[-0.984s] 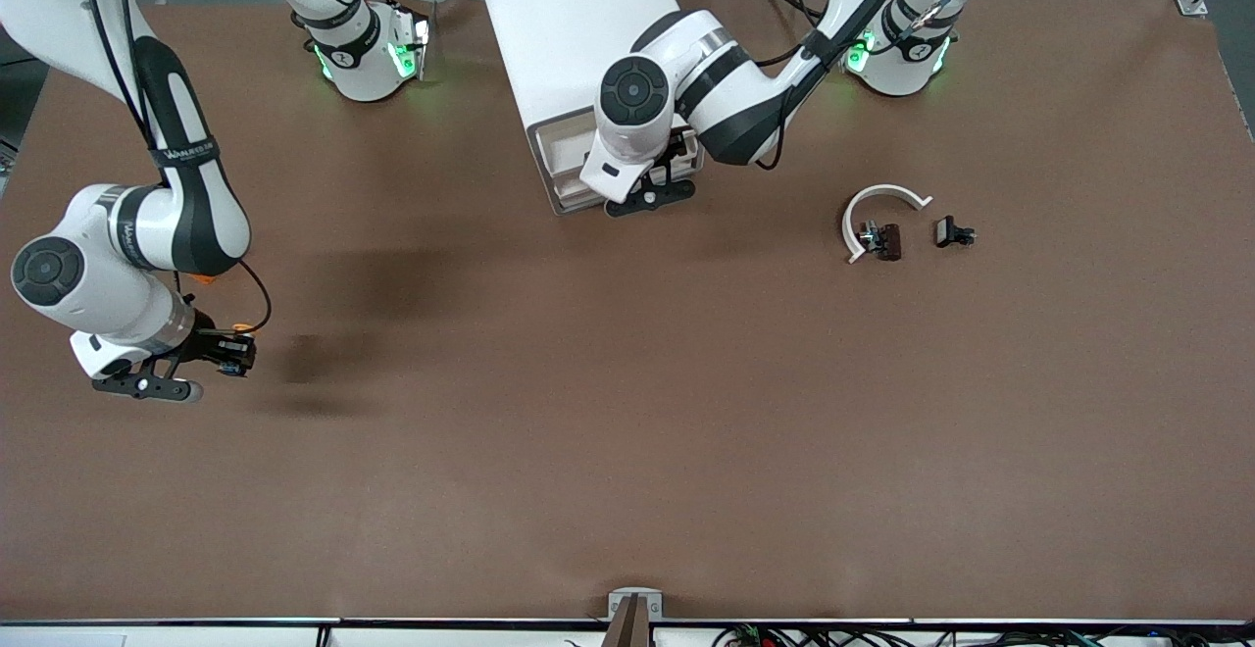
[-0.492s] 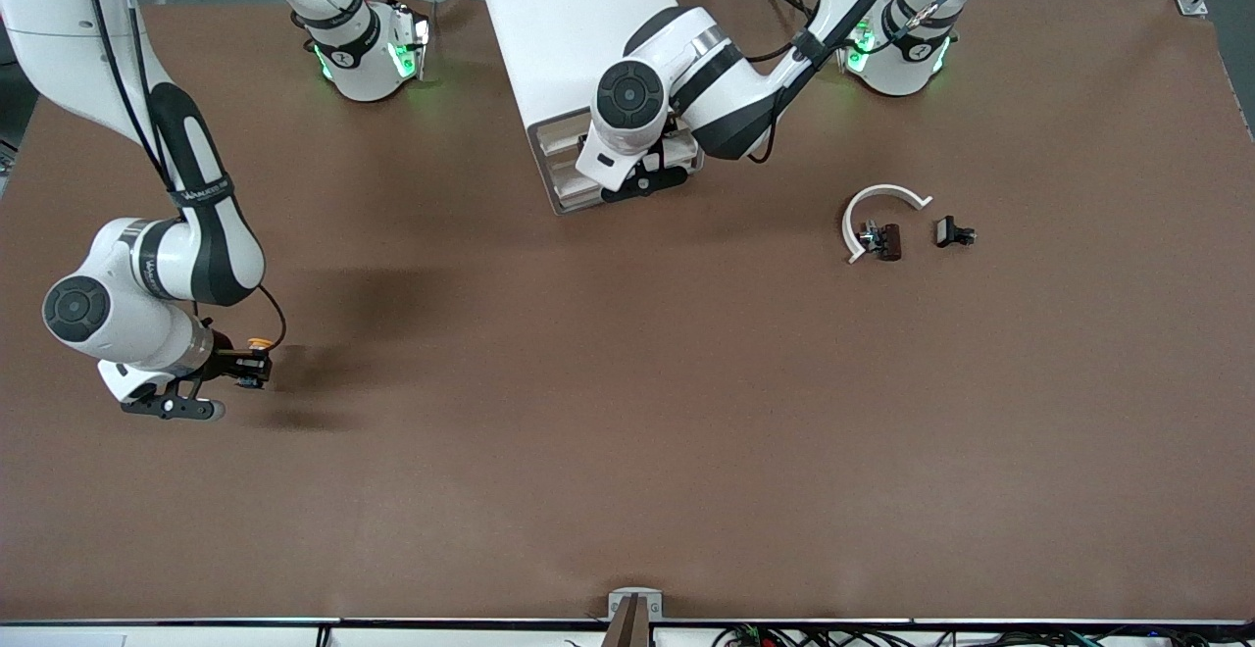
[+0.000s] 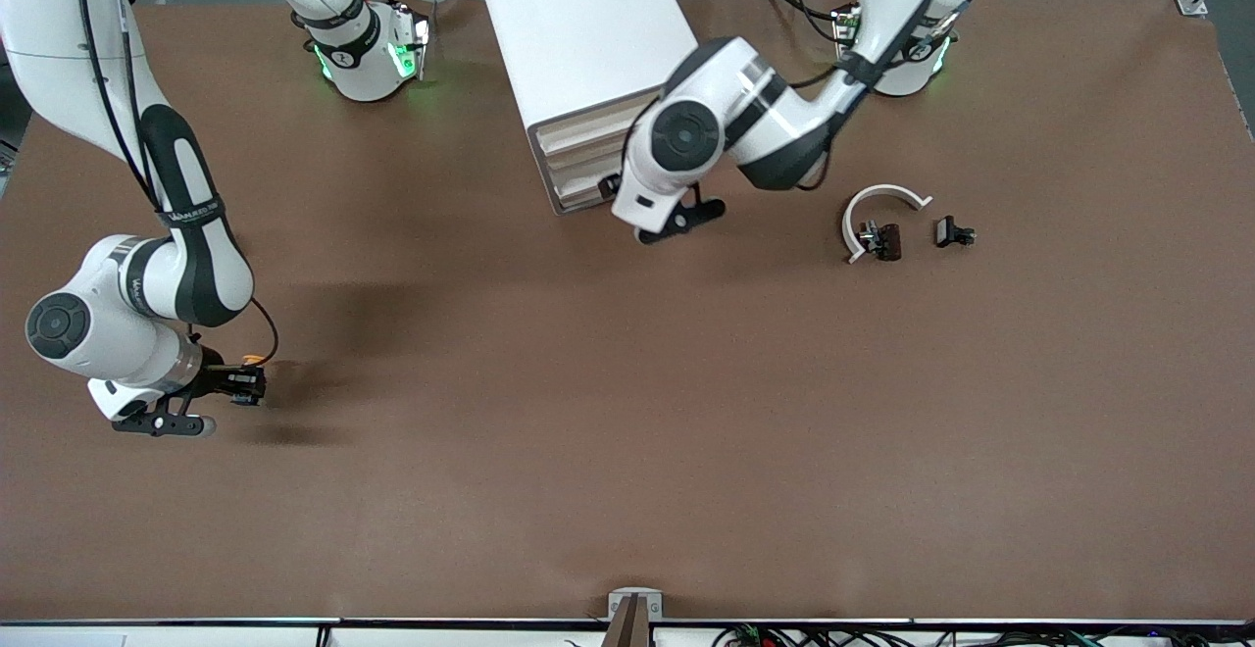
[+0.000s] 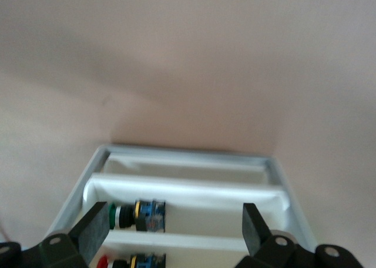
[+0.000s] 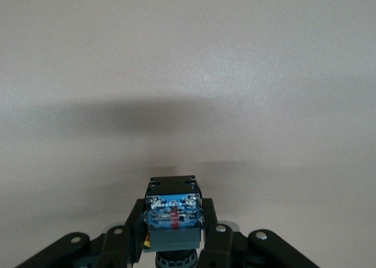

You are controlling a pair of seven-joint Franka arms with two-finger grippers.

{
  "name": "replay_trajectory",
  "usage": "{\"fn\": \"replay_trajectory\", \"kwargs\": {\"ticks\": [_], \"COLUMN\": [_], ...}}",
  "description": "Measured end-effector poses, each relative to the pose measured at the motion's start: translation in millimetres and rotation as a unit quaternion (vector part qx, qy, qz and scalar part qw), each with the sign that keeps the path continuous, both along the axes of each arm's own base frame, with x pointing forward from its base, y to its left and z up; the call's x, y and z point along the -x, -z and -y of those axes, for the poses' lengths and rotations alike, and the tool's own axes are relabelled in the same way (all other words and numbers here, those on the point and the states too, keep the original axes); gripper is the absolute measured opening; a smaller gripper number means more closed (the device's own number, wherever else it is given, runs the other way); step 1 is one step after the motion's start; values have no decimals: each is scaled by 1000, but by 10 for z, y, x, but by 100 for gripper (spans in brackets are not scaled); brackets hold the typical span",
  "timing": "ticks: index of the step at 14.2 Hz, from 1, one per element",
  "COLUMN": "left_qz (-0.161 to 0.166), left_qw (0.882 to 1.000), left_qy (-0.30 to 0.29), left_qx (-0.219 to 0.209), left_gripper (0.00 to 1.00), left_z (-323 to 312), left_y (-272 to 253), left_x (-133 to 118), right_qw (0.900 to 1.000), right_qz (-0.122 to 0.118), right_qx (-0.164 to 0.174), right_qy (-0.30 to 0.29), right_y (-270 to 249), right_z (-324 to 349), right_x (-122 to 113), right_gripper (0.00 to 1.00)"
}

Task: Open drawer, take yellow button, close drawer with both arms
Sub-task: 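Lower the button onto the table with the right gripper while the left gripper withdraws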

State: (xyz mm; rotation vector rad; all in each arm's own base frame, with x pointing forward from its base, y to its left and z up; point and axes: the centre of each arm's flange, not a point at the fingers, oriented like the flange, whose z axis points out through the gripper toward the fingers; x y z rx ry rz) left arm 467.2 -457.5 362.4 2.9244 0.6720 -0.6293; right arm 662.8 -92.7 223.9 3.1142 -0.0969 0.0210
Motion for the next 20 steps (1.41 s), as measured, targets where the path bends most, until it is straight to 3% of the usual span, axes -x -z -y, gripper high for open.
{"fn": "replay_trajectory", "kwargs": {"ticks": [3,6,11,14,16,20], "left_qz": [11,28,91,113,127,151], "left_qw": [999,999,994,990,987,981], "left_qy": [-37,-40,14,47,79,110], "left_qx": [12,12,-66,-75,-61,-49], "left_gripper": [100,100,100,100,100,100], "left_z": [-578,-1106,-1538,-1865,-2295,-3098], "left_y": [-338,-538,-557,-638,-772,-1064], "left_x": [-609,-987,-1208,-1360,-1516,-1694], "right_qw": [1000,1000,1000,1000,1000,1000], "right_qz": [3,3,-4,-4,-4,0], "right_qx": [-4,-6,-6,-6,-6,-6], "right_qy": [5,8,8,7,7,7], "right_y": [79,153,321,333,343,160], "right_z": [10,17,15,12,7,20], "right_x": [-52,-80,-71,-83,-92,-220], "right_gripper": [41,41,41,41,55,94]}}
